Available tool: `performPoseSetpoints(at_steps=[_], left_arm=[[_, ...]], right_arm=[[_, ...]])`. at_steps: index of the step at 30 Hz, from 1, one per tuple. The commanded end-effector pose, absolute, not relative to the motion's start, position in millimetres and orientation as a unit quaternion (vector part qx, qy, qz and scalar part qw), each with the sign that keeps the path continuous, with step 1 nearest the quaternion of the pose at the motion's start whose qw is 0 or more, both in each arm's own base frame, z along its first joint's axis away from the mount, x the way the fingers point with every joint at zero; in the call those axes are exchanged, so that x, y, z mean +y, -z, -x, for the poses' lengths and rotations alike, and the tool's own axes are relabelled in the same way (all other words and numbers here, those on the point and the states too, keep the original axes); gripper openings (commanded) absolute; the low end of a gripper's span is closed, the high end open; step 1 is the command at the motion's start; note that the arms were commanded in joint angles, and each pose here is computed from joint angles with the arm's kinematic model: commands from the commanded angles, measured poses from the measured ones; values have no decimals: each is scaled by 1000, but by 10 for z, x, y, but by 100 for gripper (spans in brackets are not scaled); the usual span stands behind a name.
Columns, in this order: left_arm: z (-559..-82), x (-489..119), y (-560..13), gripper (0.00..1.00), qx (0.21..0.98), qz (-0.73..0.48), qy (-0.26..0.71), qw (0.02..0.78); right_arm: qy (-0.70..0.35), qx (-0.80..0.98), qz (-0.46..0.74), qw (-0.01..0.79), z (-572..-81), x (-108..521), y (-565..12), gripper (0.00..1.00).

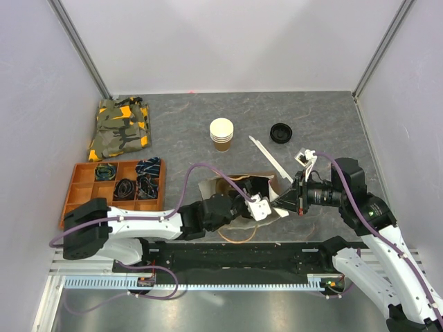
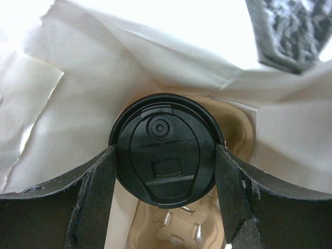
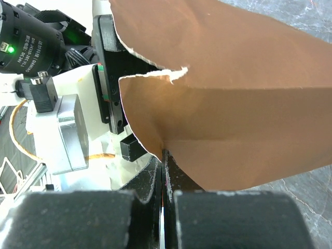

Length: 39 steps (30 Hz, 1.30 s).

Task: Pack the takeout coffee

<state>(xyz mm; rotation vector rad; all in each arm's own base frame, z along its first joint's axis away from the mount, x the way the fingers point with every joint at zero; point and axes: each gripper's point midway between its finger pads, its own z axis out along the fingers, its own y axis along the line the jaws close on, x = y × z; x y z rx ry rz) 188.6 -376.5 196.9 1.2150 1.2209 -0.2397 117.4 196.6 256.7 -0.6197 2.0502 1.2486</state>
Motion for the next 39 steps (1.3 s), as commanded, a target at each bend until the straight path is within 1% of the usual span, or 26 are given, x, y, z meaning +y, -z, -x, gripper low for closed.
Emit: performPoseSetpoints(at_steps=[1, 10, 17, 24, 25, 26, 27, 28, 31, 33, 34, 35, 37, 38, 39], left_arm=[[-1945, -3859, -1897, 2, 547, -518, 131, 645], [-1929, -3825, -1613, 2, 559, -558, 138, 598], [-1948, -3942, -1386, 2, 573, -586, 135, 557], [-1952, -3989, -1278, 2, 584, -609, 131, 520], [-1953, -3983, -1259, 2, 586, -613, 130, 514], [-1961, -4012, -1281, 2, 585, -615, 134, 511], [-1960, -4019, -1282, 2, 587, -617, 136, 506], [-1943, -3991, -1175, 2, 594, -628, 135, 484], [-1970, -4003, -1127, 2, 604, -635, 136, 462], [-1999, -4047, -1168, 2, 605, -636, 139, 458], [-2006, -4024, -1135, 2, 609, -641, 136, 448], [-2009, -4073, -1154, 2, 607, -643, 141, 445], [-2002, -4080, -1118, 2, 606, -653, 143, 431], [-2015, -4093, -1109, 2, 608, -656, 142, 425], [-2018, -4097, -1096, 2, 607, -659, 141, 420]], right_arm=[[-476, 779, 242, 328, -1157, 1958, -2598, 0], [-459, 787, 241, 334, -1180, 1915, -2564, 0], [-437, 803, 224, 336, -1247, 1866, -2515, 0], [-412, 825, 207, 328, -1286, 1798, -2440, 1], [-410, 825, 206, 331, -1294, 1792, -2445, 4], [-408, 824, 205, 336, -1305, 1785, -2466, 12], [-405, 824, 204, 339, -1315, 1778, -2482, 13], [-395, 826, 201, 348, -1350, 1753, -2488, 13], [-370, 829, 191, 374, -1418, 1674, -2573, 19], [-364, 828, 189, 383, -1430, 1650, -2658, 27], [-357, 829, 186, 389, -1450, 1629, -2682, 33], [-351, 829, 184, 394, -1466, 1610, -2727, 46], [-324, 835, 170, 412, -1551, 1527, -2758, 60], [-314, 836, 162, 419, -1575, 1487, -2796, 74], [-306, 837, 157, 426, -1601, 1458, -2822, 78]])
